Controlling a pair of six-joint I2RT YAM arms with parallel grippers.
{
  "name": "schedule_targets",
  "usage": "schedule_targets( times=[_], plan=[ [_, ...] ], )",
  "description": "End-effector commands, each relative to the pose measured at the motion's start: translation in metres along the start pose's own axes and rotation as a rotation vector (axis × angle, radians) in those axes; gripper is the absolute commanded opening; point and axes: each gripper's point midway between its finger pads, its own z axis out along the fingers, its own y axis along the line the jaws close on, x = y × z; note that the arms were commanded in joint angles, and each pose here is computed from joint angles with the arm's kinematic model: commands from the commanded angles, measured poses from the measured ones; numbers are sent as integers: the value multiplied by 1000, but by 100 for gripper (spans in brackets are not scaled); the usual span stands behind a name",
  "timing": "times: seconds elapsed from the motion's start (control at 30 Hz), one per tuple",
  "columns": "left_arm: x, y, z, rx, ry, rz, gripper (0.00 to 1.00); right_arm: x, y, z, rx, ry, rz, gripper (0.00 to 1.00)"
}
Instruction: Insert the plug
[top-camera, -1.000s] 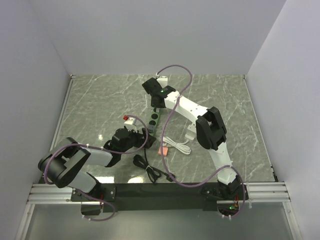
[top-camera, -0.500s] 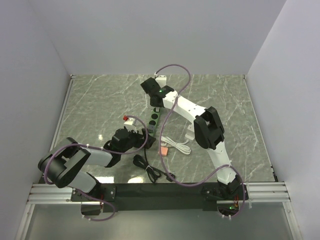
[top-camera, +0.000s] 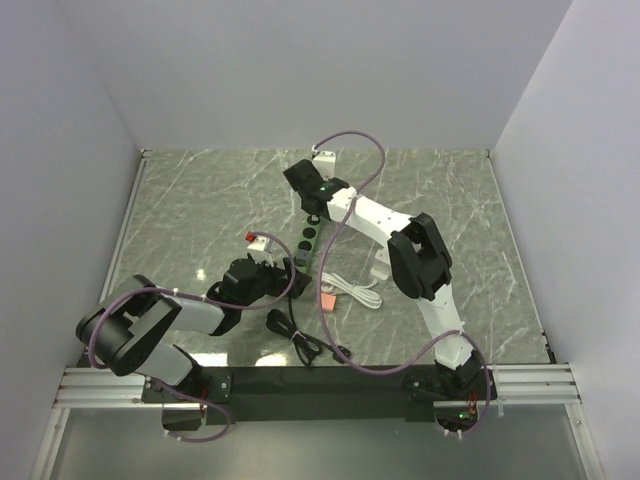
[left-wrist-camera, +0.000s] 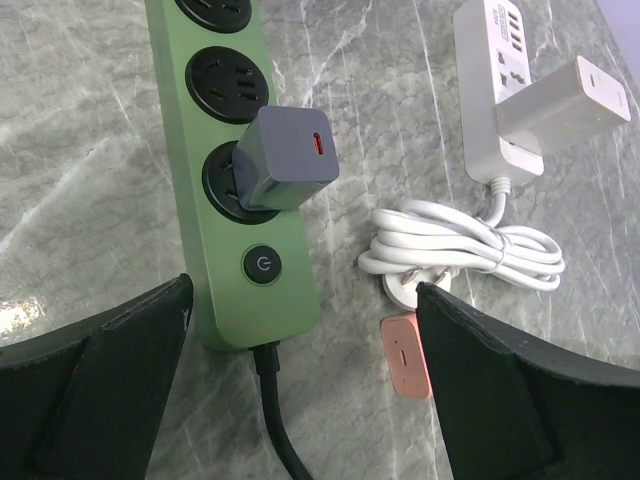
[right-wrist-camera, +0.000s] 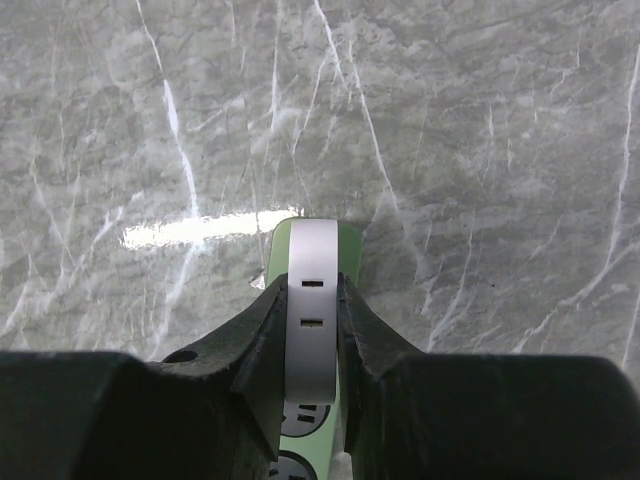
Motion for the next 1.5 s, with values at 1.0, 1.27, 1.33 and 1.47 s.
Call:
schedule_targets(
  times=[1.0, 1.27, 1.33, 1.47],
  plan=[
    [-12, -10, -7, 39, -57, 13, 99, 117, -45, -8, 168, 192, -250, 0],
    [-12, -9, -7, 34, -58, 13, 100, 127, -49, -19, 146, 205, -261, 0],
    [-11, -8, -7, 33, -54, 16, 99, 130, -47, -23, 121, 219, -260, 0],
    [-10, -8, -9, 35, -54, 16, 99, 141, -51, -23, 118, 251, -279, 0]
  ],
)
